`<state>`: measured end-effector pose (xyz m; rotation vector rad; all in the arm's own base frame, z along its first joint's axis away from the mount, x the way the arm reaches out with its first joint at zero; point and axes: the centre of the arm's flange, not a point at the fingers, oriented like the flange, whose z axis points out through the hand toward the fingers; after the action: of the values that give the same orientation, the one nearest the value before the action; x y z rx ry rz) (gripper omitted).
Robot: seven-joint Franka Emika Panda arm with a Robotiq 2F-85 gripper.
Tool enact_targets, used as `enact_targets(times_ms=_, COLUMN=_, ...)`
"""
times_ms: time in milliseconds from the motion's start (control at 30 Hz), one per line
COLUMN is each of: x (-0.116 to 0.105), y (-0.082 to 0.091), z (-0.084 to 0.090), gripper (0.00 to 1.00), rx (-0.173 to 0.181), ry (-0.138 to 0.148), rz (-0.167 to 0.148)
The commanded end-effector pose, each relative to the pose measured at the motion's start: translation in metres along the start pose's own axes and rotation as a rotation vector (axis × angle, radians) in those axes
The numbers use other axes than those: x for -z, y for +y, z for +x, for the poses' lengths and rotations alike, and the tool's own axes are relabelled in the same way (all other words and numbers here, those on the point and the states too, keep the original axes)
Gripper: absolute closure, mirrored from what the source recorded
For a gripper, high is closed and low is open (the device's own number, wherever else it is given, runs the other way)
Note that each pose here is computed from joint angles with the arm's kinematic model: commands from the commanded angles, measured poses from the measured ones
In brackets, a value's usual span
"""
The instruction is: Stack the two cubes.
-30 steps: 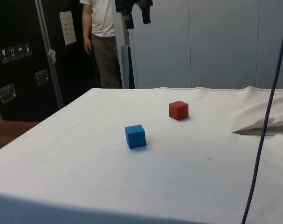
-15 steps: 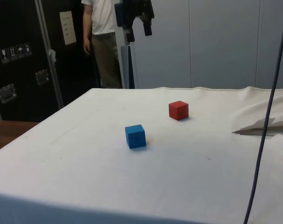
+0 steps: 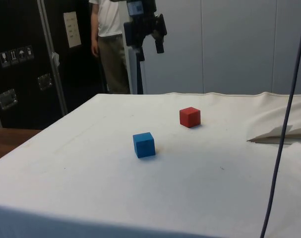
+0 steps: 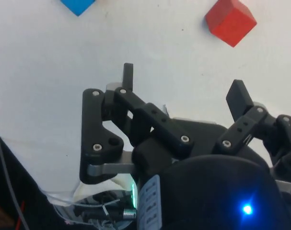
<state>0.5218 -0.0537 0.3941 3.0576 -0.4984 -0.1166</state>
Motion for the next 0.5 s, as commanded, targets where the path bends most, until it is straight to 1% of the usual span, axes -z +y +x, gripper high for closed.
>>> enact_targets(times_ms=0, x=-0.003, y=0.001, z=0.0, gripper=0.0, rx=-0.016, ry=0.01, rz=0.002)
enact_targets(times_ms=167, x=-0.014, y=0.002, z=-0.002, gripper=0.0, rx=-0.05, ry=0.013, rz=-0.004)
enact_targets(times_ms=200, x=-0.014, y=0.002, z=-0.002, gripper=0.0, rx=-0.05, ry=0.013, rz=-0.004)
enact_targets(times_ms=233, x=-0.014, y=0.001, z=-0.003, gripper=0.0, rx=-0.041, ry=0.003, rz=0.0)
enact_targets(times_ms=267, x=-0.019, y=0.002, z=-0.003, gripper=0.0, rx=-0.062, ry=0.015, rz=-0.004)
enact_targets(times_ms=467, x=-0.033, y=0.002, z=-0.005, gripper=0.0, rx=-0.103, ry=0.018, rz=-0.008)
